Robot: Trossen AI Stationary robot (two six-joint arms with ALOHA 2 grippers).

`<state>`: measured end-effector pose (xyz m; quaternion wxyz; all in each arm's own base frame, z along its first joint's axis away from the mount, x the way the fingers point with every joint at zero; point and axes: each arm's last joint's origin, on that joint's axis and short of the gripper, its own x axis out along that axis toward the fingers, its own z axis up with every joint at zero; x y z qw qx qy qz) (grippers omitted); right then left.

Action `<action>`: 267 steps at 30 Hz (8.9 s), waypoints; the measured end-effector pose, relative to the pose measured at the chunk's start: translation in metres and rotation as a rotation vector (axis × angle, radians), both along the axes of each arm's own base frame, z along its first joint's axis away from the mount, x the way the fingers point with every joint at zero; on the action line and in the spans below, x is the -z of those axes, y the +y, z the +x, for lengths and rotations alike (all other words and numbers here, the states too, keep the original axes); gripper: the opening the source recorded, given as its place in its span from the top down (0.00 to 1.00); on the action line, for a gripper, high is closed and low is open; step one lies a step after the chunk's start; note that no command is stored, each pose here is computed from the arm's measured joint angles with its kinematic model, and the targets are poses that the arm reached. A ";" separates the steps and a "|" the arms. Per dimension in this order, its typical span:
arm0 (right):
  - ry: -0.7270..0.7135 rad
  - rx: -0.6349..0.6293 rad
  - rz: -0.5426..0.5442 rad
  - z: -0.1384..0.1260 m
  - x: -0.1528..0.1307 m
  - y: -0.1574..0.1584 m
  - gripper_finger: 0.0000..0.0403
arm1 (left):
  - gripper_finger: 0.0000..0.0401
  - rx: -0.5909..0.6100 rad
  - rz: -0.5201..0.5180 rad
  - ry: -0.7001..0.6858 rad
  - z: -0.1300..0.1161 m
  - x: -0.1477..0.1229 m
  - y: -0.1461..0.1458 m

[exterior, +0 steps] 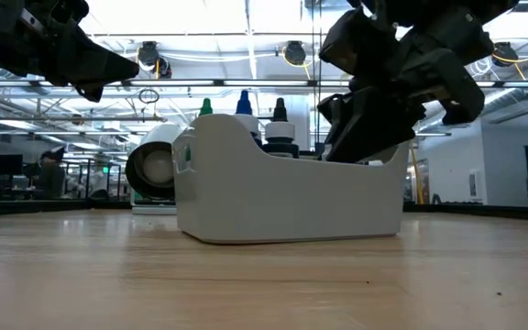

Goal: Pick & Place food coloring
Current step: Put the small blue food coloring bottle into the gray bin, then adjust the gray bin on the table, then return to Home Position

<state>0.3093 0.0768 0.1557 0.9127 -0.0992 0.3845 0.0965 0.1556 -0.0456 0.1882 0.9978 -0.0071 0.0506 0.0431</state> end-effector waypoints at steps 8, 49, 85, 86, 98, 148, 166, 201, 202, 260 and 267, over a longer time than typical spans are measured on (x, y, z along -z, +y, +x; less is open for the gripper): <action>0.028 -0.006 -0.019 -0.002 0.004 -0.001 0.87 | 0.95 0.000 -0.004 0.000 0.000 0.000 0.000; 0.010 0.404 -0.175 -0.109 -0.073 -0.028 1.00 | 1.00 0.071 -0.158 0.299 0.050 0.046 -0.092; -0.021 0.382 0.115 -0.110 0.015 -0.039 1.00 | 1.00 -0.352 -0.346 0.463 0.160 0.082 -0.090; -0.009 0.378 0.118 -0.109 0.017 -0.038 1.00 | 1.00 -0.359 -0.345 0.470 0.161 0.082 -0.087; 0.028 0.320 0.137 -0.104 0.036 -0.017 1.00 | 0.99 -0.404 -0.337 0.498 0.174 0.083 -0.052; -0.054 0.233 0.139 -0.113 0.012 -0.009 1.00 | 0.99 -0.306 -0.219 0.655 0.147 0.045 -0.057; -0.550 0.135 0.023 -0.166 -0.078 -0.055 1.00 | 0.99 -0.006 0.338 0.345 0.076 -0.103 -0.011; -0.864 0.191 0.118 -0.215 -0.026 -0.075 1.00 | 1.00 0.041 0.315 -0.158 -0.056 0.009 0.031; -0.852 0.189 0.115 -0.213 -0.020 -0.075 1.00 | 1.00 0.040 0.319 -0.156 -0.056 0.012 0.031; -0.853 0.230 0.216 -0.212 -0.017 -0.075 1.00 | 0.94 0.033 0.190 -0.097 -0.054 0.020 0.044; -0.853 0.230 0.216 -0.212 -0.017 -0.075 1.00 | 0.94 0.033 0.189 -0.097 -0.054 0.020 0.044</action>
